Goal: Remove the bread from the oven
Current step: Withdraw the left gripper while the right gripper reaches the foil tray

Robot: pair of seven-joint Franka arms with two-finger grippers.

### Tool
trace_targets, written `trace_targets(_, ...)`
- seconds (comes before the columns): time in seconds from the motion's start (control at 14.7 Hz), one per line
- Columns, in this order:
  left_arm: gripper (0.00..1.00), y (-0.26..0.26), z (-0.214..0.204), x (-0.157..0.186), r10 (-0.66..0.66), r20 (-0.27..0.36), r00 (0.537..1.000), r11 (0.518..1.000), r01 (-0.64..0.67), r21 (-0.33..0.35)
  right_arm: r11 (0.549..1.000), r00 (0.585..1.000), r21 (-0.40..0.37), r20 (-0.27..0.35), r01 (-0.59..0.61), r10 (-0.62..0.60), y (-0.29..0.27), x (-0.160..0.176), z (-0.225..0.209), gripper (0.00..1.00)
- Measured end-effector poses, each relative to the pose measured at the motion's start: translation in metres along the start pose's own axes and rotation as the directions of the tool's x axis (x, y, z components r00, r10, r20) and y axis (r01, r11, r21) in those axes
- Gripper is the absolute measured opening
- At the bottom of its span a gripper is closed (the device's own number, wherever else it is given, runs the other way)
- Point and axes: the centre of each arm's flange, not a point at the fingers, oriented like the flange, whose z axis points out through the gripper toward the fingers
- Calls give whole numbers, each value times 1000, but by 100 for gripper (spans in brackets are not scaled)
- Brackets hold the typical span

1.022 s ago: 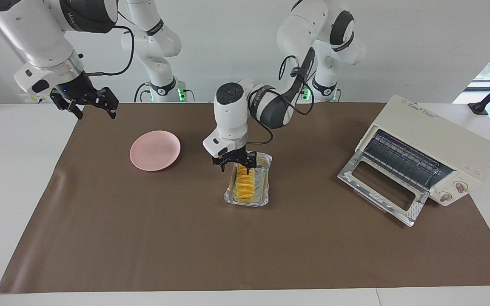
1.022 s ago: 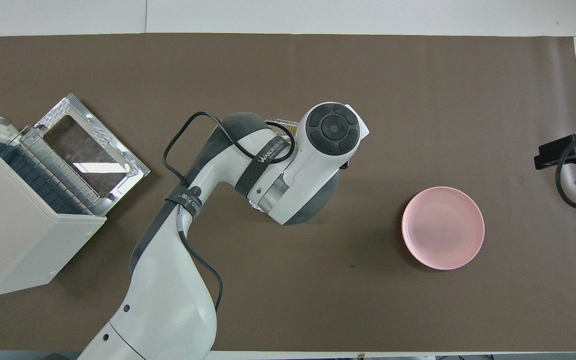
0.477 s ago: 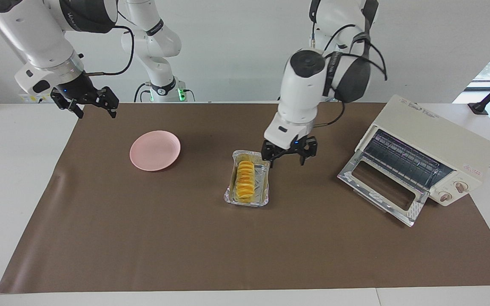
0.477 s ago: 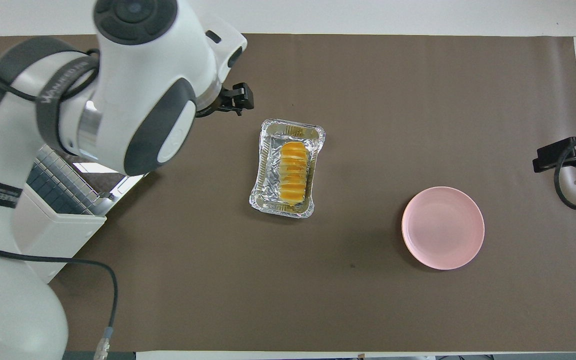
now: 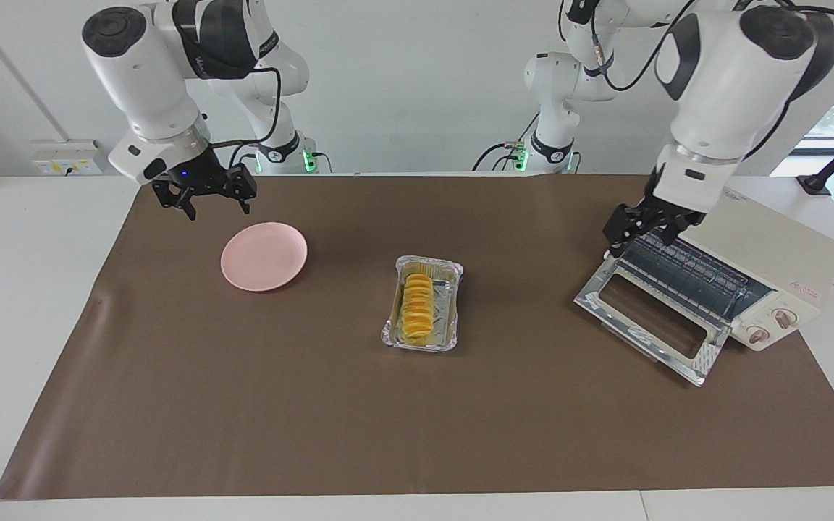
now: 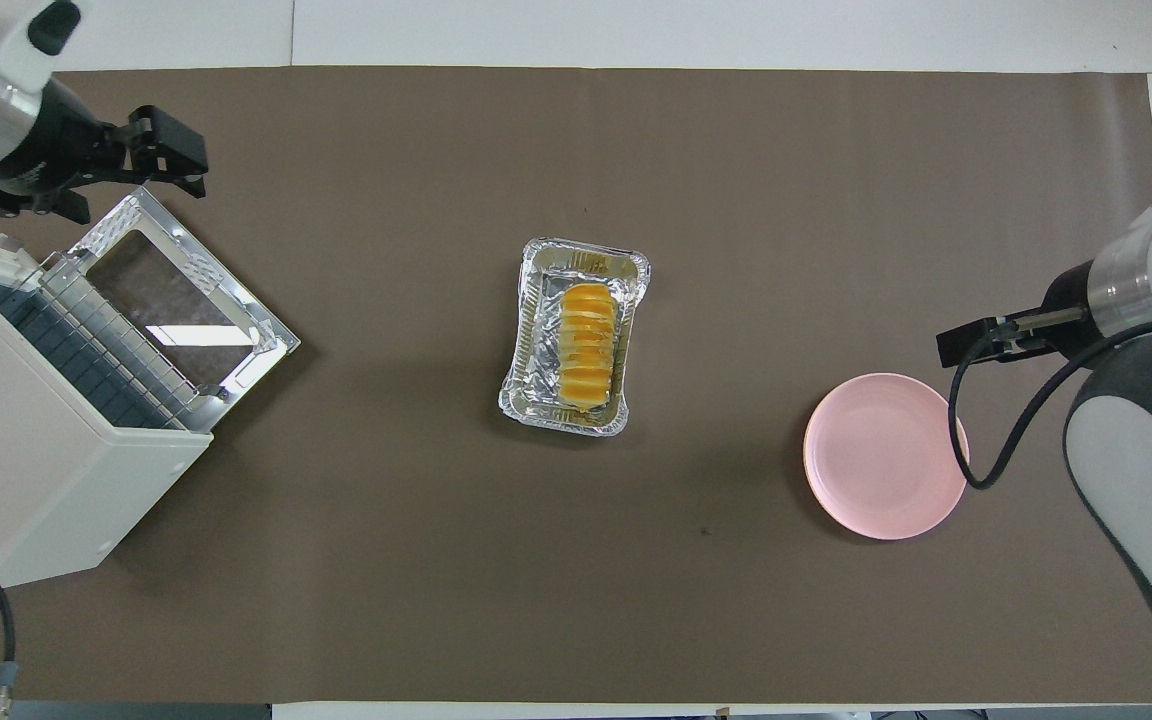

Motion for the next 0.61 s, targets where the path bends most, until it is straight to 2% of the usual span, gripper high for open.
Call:
trace_targets(0.2, 100, -53, -10, -18, 30, 91, 995, 999, -31, 10, 1000, 1000, 4, 6, -25, 25, -34, -1, 18, 100)
trace_targets(0.41, 100, -98, -24, -44, 59, 123, 991, 998, -59, -4, 997, 997, 2, -1, -76, 76, -100, 11, 47, 100)
trace_targets(0.48, 100, -100, -29, -56, 74, 128, 989, 997, -74, -9, 995, 995, 8, 0, -103, 103, -125, 19, 68, 100)
trace_targets(0.61, 100, -82, -28, -63, 111, 136, 984, 994, -110, -11, 988, 990, 72, -5, -140, 141, -149, 34, 90, 100)
